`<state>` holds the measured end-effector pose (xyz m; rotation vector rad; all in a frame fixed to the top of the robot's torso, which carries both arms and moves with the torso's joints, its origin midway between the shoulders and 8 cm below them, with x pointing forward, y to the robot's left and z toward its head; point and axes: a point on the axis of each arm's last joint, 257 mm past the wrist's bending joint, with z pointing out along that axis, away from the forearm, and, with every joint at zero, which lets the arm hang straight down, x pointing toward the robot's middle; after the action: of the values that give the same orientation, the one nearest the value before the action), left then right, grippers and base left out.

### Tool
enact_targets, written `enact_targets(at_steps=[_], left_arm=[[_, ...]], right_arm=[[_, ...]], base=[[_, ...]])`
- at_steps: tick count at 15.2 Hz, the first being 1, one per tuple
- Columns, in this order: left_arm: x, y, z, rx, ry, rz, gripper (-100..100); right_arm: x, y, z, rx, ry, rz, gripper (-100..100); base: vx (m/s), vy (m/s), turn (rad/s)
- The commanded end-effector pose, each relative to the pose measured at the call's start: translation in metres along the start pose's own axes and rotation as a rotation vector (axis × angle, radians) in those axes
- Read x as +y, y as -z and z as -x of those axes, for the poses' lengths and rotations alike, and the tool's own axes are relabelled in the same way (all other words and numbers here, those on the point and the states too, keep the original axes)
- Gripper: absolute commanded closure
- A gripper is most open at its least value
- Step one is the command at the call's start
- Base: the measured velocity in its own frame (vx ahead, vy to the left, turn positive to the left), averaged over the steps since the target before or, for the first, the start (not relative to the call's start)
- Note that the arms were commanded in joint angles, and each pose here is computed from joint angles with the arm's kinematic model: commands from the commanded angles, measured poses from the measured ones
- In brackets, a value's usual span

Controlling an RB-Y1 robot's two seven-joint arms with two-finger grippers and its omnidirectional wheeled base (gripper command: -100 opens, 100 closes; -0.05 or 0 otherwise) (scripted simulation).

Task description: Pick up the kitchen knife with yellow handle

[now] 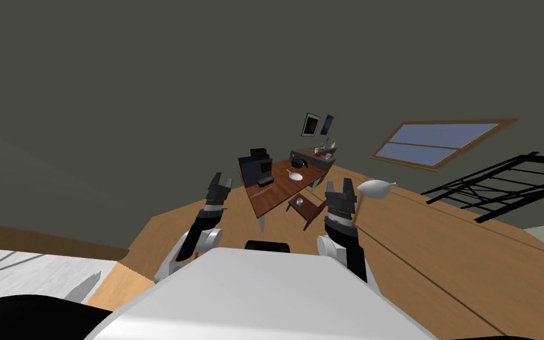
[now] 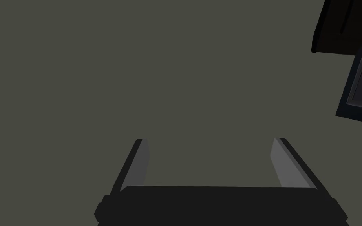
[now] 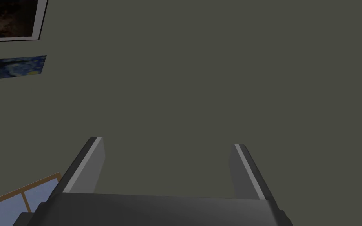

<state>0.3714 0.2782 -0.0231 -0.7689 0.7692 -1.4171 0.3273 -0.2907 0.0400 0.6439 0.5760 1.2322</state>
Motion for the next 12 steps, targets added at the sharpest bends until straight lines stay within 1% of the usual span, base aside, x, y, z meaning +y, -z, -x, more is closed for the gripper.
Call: enact_targets(at_steps=[1,2,3,4,5,6,7,8,9,10,11,12], left_arm=[[0.02,0.002,0.011,-0.012,0.015,0.064,-100],[0.023,0.002,0.012,-0.014,0.015,0.078,-100],[0.035,0.004,0.022,-0.025,0.026,0.114,-100],[0.041,0.004,0.022,-0.028,0.026,0.136,-100],[0.053,0.007,0.033,-0.042,0.038,0.174,-100],[0.058,0.008,0.034,-0.046,0.038,0.194,-100],[0.059,0.008,0.034,-0.046,0.038,0.198,-100],[0.072,0.011,0.047,-0.064,0.05,0.238,-100],[0.077,0.013,0.047,-0.068,0.05,0.257,-100],[0.078,0.013,0.048,-0.068,0.05,0.261,-100],[0.092,0.018,0.061,-0.091,0.062,0.307,-100],[0.097,0.019,0.062,-0.095,0.062,0.326,-100]], right_arm=[[0.0,0.0,0.0,0.0,0.0,0.0,0],[0.0,0.0,0.0,0.0,0.0,0.0,0],[0.0,0.0,0.0,0.0,0.0,0.0,0],[0.0,0.0,0.0,0.0,0.0,0.0,0],[0.0,0.0,0.0,0.0,0.0,0.0,0],[0.0,0.0,0.0,0.0,0.0,0.0,0],[0.0,0.0,0.0,0.0,0.0,0.0,0],[0.0,0.0,0.0,0.0,0.0,0.0,0],[0.0,0.0,0.0,0.0,0.0,0.0,0],[0.0,0.0,0.0,0.0,0.0,0.0,0],[0.0,0.0,0.0,0.0,0.0,0.0,0],[0.0,0.0,0.0,0.0,0.0,0.0,0]], base=[[-0.02,-0.06,-0.216],[-0.019,-0.06,-0.189],[-0.014,-0.071,-0.207],[-0.012,-0.068,-0.154],[-0.018,-0.073,-0.197],[-0.018,-0.077,-0.173],[-0.01,-0.055,-0.054],[-0.007,-0.058,-0.152],[-0.004,-0.057,-0.173],[0.0,-0.034,-0.072],[0.003,-0.043,-0.23],[-0.002,-0.048,-0.206]])
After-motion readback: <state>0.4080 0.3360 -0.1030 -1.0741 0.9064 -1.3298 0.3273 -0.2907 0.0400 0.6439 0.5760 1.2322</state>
